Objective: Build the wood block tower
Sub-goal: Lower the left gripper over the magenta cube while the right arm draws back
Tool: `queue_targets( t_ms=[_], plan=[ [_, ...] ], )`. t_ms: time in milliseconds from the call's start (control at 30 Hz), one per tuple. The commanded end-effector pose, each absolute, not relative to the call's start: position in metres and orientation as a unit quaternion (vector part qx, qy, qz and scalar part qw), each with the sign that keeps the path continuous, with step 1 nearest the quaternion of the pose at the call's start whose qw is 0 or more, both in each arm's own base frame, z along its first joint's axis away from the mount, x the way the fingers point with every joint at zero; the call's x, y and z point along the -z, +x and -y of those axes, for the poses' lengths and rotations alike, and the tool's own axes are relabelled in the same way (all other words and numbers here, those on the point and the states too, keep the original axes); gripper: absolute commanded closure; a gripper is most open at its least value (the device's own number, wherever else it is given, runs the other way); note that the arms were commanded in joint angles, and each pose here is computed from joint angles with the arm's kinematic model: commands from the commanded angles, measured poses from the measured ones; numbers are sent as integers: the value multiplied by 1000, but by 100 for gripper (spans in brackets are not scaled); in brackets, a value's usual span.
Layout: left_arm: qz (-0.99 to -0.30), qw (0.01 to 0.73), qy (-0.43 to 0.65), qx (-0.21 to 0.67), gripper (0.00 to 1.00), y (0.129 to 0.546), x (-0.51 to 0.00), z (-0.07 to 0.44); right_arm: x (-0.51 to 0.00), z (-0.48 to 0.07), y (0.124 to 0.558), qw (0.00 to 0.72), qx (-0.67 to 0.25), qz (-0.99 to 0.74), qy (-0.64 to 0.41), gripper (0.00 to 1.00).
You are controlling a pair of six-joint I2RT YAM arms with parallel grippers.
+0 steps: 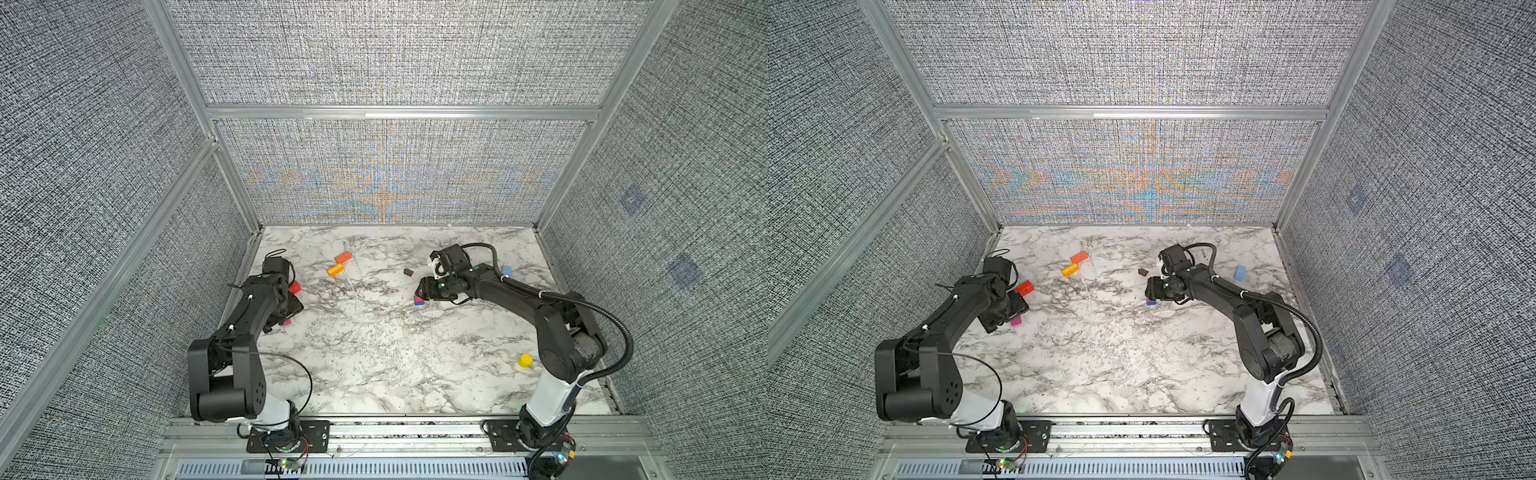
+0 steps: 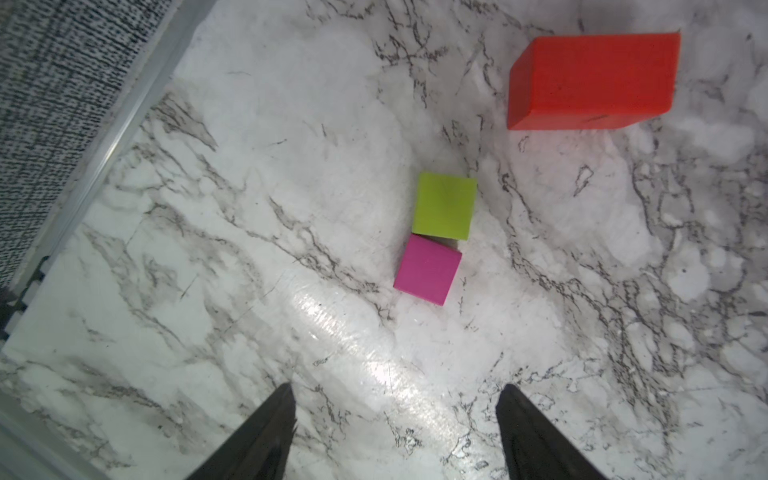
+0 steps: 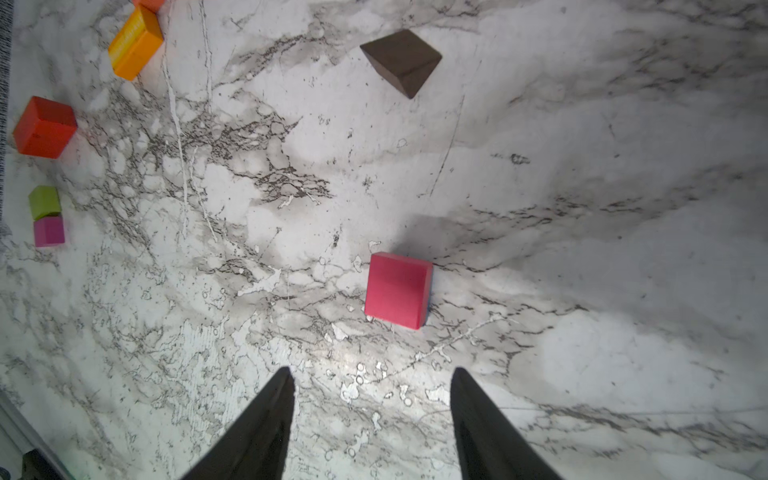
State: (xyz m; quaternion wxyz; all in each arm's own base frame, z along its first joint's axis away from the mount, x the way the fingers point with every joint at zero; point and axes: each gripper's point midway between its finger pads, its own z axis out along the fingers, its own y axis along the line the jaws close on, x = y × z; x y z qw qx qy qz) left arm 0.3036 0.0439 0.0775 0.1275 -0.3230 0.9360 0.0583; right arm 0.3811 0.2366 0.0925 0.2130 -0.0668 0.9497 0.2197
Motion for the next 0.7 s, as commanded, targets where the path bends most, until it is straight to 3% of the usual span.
queue_targets(
  t_ms=[0,100,267,400,667],
  plan=[
    [-944,117,-303,-53,21,316,-71,-41,-112,-243,392,260,-261,-928,-63,20],
    [-948,102,-295,-56,22,320,-63,-41,-119,-242,392,279,-273,-918,-63,2],
    [-951,90,-288,-68,29,322,-57,-43,-121,-238,394,290,-276,-915,-55,1],
    [-953,81,-283,-71,45,322,-50,-43,-120,-234,396,291,-283,-913,-46,1],
    [-956,80,-274,-67,42,326,-40,-42,-125,-233,395,299,-300,-905,-42,1]
  ],
)
